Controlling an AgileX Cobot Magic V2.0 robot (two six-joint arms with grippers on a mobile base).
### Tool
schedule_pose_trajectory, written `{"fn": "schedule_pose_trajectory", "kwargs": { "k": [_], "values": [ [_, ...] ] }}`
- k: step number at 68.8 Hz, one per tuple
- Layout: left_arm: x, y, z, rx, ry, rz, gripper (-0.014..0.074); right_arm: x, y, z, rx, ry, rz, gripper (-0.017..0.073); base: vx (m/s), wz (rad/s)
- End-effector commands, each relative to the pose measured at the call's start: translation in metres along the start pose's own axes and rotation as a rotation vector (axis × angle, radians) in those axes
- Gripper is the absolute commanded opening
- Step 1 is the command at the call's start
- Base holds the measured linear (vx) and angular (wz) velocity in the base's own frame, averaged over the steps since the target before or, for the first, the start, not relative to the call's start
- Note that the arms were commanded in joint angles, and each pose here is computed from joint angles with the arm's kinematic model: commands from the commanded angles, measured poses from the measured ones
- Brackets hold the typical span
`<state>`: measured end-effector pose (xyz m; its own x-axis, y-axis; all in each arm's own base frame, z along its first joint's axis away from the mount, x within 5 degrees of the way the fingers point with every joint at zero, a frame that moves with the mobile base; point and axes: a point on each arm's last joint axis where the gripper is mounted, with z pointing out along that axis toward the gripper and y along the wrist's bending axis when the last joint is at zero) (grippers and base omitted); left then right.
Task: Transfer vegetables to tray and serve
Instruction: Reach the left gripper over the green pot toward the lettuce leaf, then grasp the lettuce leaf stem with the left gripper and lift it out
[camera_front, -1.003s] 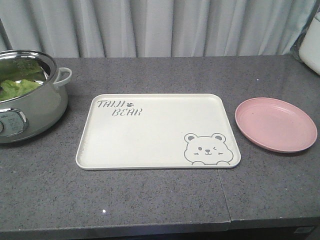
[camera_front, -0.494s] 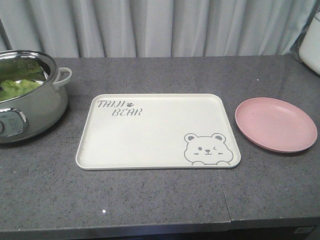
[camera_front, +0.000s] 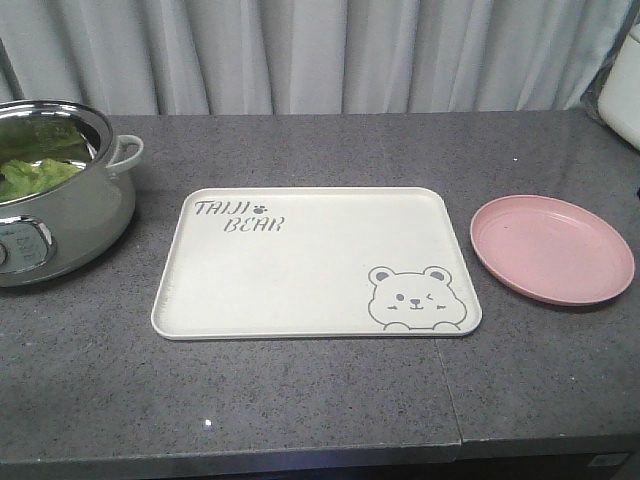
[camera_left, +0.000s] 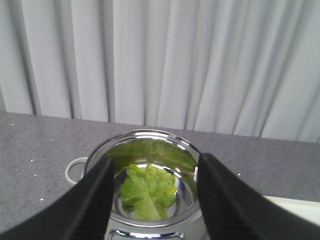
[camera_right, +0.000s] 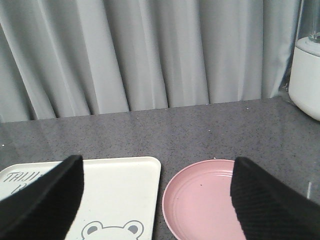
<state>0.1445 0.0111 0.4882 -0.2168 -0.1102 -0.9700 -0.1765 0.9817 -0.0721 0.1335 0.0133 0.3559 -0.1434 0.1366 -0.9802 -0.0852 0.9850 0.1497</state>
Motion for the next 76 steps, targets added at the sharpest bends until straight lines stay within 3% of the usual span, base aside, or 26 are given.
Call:
{"fn": "schedule_pose_trajectory", "kwargs": {
  "k": [1,6,18,35,53,61,76],
  "values": [
    [-0.033,-0.007,0.023,-0.022,-0.001,0.072,0.0381,-0.018,0.001,-0.002,-0.001,-0.103,-0.016,0.0570,0.00,0.00],
    [-0.049,-0.013,0.046,-0.040,0.050,0.116,0.0381,-0.017,0.001,-0.002,0.000,-0.100,-0.016,0.0570,0.00,0.00],
    [-0.065,-0.023,0.106,-0.094,0.216,0.147,0.0381,-0.017,0.001,-0.002,0.000,-0.100,-0.016,0.0570,0.00,0.00],
    [-0.041,-0.008,0.193,-0.192,0.434,0.134,0.0381,-0.015,0.001,-0.002,0.001,-0.077,-0.016,0.0570,0.00,0.00],
    [0.010,0.001,0.267,-0.099,0.618,0.053,0.0381,-0.011,0.001,-0.002,0.004,-0.025,-0.016,0.0570,0.00,0.00],
    [0.030,-0.001,0.290,-0.051,0.677,0.044,0.0381,-0.009,0.001,-0.002,0.005,-0.004,-0.016,0.0570,0.00,0.00],
    [0.060,-0.002,0.319,-0.045,0.754,0.035,0.0381,-0.008,0.001,-0.002,0.005,0.004,-0.016,0.0570,0.00,0.00]
  ]
}}
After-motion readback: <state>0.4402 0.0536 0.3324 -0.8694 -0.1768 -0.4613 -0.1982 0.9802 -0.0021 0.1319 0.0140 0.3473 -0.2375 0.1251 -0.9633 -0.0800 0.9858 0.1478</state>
